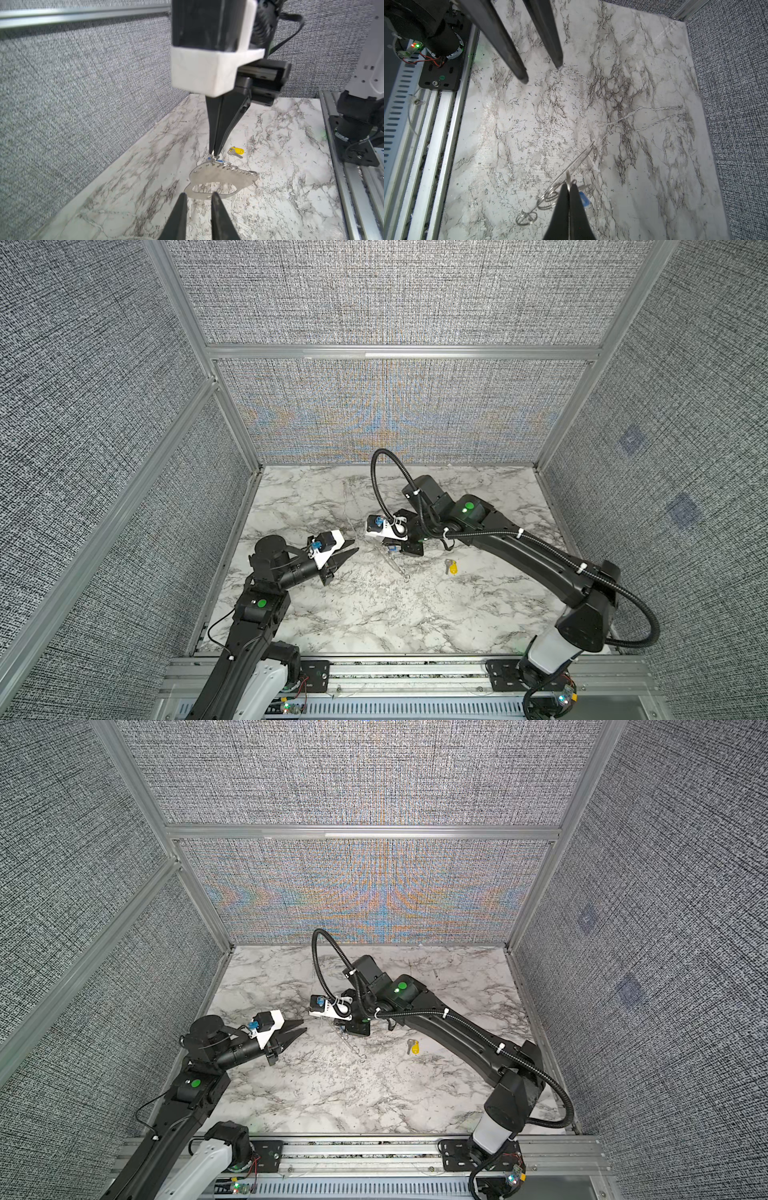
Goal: Remove the keys from the keyring
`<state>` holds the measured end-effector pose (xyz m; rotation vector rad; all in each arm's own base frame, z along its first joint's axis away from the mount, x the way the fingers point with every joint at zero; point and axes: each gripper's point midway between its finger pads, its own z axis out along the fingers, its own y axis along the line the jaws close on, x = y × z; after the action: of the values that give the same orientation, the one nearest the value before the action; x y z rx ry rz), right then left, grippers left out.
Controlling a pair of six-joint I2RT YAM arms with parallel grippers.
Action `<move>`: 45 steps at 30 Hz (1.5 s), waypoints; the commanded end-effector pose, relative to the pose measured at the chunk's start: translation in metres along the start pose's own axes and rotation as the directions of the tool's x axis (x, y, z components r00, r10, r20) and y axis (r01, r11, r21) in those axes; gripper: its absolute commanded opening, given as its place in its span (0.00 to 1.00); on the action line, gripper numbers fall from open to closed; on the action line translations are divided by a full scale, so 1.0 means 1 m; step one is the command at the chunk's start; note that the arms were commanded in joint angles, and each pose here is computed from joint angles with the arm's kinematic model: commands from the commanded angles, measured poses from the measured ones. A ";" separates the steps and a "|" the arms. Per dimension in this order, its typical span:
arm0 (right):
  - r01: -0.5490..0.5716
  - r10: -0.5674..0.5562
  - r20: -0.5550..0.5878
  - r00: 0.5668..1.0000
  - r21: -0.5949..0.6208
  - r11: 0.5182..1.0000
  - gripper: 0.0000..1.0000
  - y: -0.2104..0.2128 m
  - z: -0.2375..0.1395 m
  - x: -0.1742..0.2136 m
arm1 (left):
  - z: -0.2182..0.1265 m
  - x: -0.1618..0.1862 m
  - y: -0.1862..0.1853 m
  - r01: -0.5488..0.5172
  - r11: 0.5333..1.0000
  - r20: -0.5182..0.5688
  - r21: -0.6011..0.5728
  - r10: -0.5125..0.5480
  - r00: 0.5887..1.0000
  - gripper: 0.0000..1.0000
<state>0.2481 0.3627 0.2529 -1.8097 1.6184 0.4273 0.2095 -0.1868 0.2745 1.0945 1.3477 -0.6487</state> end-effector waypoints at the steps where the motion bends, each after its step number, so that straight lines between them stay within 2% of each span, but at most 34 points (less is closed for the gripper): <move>1: 0.050 -0.051 0.071 0.996 0.015 0.999 0.00 0.001 -0.007 -0.012 | 0.002 -0.013 -0.010 -0.091 0.994 0.046 0.053 0.088 0.995 0.24; 12: 0.050 -0.051 0.103 0.993 0.013 0.999 0.00 0.011 -0.015 -0.016 | 0.024 -0.009 -0.029 -0.100 0.988 0.028 0.116 0.098 0.995 0.22; 17: 0.036 -0.035 0.113 0.993 -0.002 0.999 0.00 0.016 -0.013 -0.018 | 0.034 0.003 -0.015 -0.085 0.996 -0.054 0.033 0.087 0.995 0.23; 31: 0.038 -0.040 0.139 0.989 0.013 0.999 0.00 0.018 -0.014 -0.023 | 0.043 0.013 -0.018 -0.030 0.999 -0.080 0.036 0.033 0.996 0.24; 45: 0.024 -0.032 0.152 0.988 0.051 0.998 0.00 0.015 -0.013 -0.027 | 0.050 0.009 -0.024 -0.041 0.997 -0.065 0.061 0.045 0.997 0.23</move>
<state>0.2255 0.3625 0.2612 -1.7468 1.5613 0.4807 0.2101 -0.2384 0.2533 1.1992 1.3671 -0.6427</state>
